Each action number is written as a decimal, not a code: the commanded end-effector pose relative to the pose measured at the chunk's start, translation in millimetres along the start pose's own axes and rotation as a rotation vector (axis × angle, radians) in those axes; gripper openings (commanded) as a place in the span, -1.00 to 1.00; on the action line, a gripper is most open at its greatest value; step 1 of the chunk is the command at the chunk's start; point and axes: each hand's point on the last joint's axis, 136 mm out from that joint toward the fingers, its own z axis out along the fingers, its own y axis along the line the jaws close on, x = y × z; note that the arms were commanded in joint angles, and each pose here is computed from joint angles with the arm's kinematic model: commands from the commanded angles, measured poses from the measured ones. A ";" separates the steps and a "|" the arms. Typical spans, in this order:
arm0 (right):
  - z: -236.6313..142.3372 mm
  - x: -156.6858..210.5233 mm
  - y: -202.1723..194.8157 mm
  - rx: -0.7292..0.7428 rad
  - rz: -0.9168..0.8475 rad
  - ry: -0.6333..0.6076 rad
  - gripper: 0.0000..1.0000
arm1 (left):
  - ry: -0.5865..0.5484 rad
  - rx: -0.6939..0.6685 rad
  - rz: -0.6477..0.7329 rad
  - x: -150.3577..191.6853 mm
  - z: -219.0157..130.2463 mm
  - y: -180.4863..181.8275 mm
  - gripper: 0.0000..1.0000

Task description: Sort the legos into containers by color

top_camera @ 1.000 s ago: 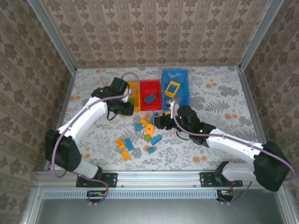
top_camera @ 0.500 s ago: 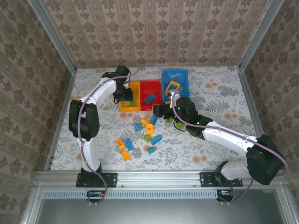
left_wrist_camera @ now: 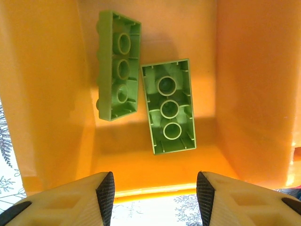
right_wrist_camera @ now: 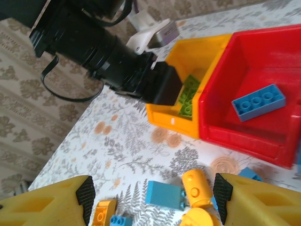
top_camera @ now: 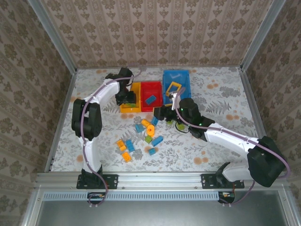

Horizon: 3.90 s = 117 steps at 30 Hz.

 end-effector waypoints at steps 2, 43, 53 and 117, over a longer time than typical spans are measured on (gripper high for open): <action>-5.1 -11.3 10.5 -0.040 -0.016 -0.033 0.42 | -0.052 0.008 -0.007 -5.4 -25.7 -8.8 0.04; -129.1 133.4 -235.2 0.957 0.684 0.155 -0.48 | -0.481 0.620 0.485 130.3 -148.7 -186.2 0.38; -79.1 54.7 -156.9 0.744 0.292 0.148 -0.76 | -0.573 0.531 0.355 109.7 -162.4 -163.3 0.35; -12.7 58.5 -23.8 0.095 -0.069 0.142 0.36 | 0.033 0.081 -0.119 137.8 -11.3 -56.9 0.29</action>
